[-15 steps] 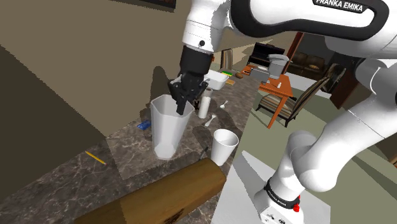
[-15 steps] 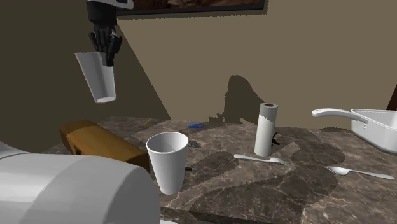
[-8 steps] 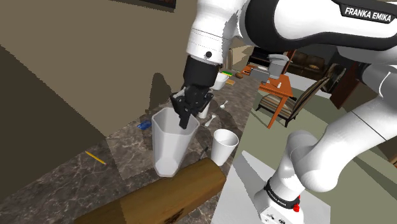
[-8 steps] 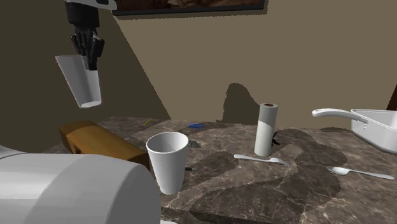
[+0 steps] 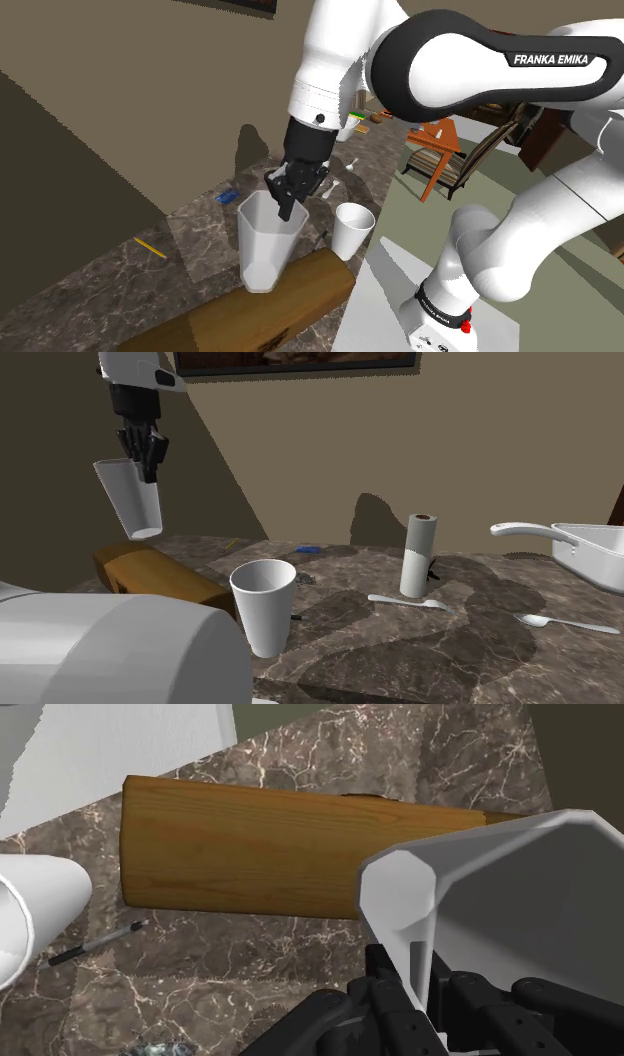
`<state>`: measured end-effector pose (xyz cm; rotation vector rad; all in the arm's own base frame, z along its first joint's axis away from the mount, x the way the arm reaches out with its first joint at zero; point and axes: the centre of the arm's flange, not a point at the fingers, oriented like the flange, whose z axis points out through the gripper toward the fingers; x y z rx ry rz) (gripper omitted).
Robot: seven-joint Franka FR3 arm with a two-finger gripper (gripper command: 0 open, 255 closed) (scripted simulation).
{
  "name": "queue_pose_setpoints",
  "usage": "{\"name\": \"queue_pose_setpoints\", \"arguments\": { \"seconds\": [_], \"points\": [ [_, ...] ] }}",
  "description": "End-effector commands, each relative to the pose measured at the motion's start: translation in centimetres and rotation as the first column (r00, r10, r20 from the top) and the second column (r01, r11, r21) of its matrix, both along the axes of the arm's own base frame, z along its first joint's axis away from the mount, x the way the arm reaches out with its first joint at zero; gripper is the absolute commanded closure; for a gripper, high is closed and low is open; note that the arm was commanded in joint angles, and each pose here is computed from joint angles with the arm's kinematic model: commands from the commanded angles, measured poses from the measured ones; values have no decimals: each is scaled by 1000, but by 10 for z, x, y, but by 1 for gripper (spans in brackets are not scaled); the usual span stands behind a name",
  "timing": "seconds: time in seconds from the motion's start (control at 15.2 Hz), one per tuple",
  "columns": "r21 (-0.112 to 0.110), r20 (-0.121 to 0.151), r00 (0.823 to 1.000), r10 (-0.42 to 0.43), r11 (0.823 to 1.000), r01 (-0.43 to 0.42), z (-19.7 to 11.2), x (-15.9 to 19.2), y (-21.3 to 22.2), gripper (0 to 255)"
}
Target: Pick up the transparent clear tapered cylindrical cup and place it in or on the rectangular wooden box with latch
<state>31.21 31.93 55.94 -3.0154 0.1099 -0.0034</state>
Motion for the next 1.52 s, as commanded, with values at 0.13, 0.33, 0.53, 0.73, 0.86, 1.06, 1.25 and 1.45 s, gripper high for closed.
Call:
{"name": "queue_pose_setpoints", "arguments": {
  "seconds": [0.13, 0.33, 0.53, 0.73, 0.86, 1.06, 1.25, 1.45],
  "points": [
    [1, 1, 1000, 0, 1000, 0, -21, -1, 0, 255],
    [1, 1, 1000, 0, 1000, 0, -37, -1, 0, 255],
    [1, 1, 1000, 0, 1000, 0, -53, -1, 0, 255],
    [1, 1, 1000, 0, 1000, 0, -69, -1, 0, 255],
    [1, 1, 1000, 0, 1000, 0, -73, -1, 0, 255],
    [1, 1, 1000, 0, 1000, 0, -73, -1, 0, 255],
    [1, 1, 1000, 0, 1000, 0, -73, -1, 0, 255],
    [1, 1, 1000, 0, 1000, 0, -73, -1, 0, 0]
  ]
}}
